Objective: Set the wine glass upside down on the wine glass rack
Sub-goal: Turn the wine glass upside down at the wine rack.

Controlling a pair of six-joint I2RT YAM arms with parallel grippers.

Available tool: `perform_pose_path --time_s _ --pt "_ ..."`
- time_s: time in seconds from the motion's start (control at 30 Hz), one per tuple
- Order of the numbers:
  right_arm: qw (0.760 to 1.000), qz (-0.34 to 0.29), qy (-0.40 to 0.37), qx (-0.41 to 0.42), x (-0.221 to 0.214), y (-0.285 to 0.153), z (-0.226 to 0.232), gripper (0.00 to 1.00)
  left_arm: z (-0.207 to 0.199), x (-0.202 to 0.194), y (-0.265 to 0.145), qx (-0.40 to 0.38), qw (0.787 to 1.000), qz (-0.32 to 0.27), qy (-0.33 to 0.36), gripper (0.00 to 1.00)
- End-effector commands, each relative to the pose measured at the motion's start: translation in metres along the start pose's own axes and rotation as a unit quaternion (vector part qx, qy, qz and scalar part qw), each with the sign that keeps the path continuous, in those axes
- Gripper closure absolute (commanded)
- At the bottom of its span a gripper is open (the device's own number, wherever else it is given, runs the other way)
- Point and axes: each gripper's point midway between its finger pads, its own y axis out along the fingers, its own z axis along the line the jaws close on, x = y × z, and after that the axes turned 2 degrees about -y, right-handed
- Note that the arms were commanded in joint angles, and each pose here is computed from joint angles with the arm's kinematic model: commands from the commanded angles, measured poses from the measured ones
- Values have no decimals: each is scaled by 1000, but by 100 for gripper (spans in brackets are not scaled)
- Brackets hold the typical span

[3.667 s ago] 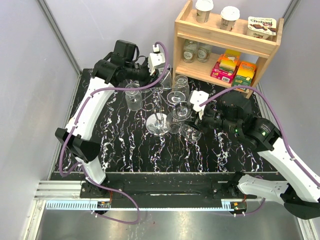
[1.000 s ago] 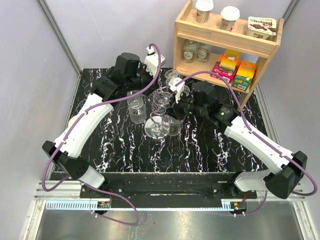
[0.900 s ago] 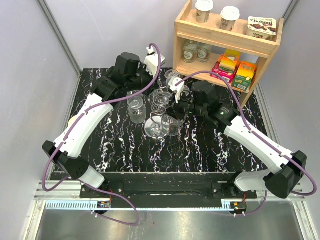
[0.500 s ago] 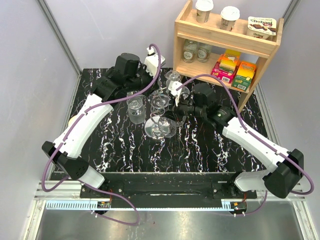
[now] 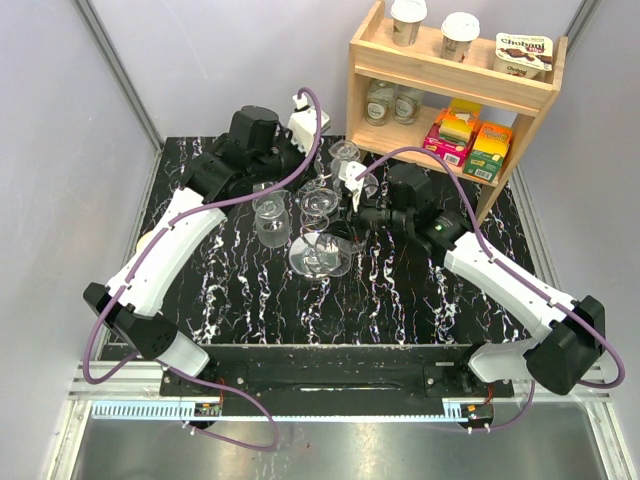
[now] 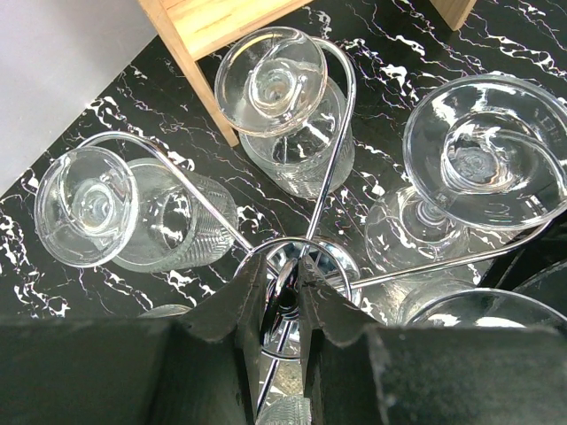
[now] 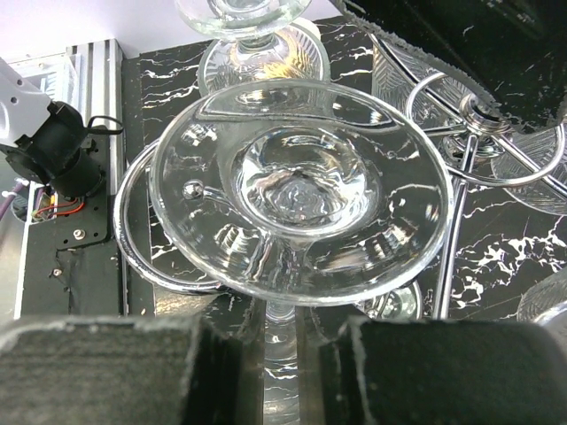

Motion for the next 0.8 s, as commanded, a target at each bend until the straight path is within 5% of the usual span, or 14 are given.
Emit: perform_pose_path --time_s 0.0,0.77 --pt "975 -105 -84 176 55 -7 73 100 10 22 9 25 999 -33 15 100" --pt "962 -149 -43 227 49 -2 88 100 6 19 21 6 999 -27 26 100"
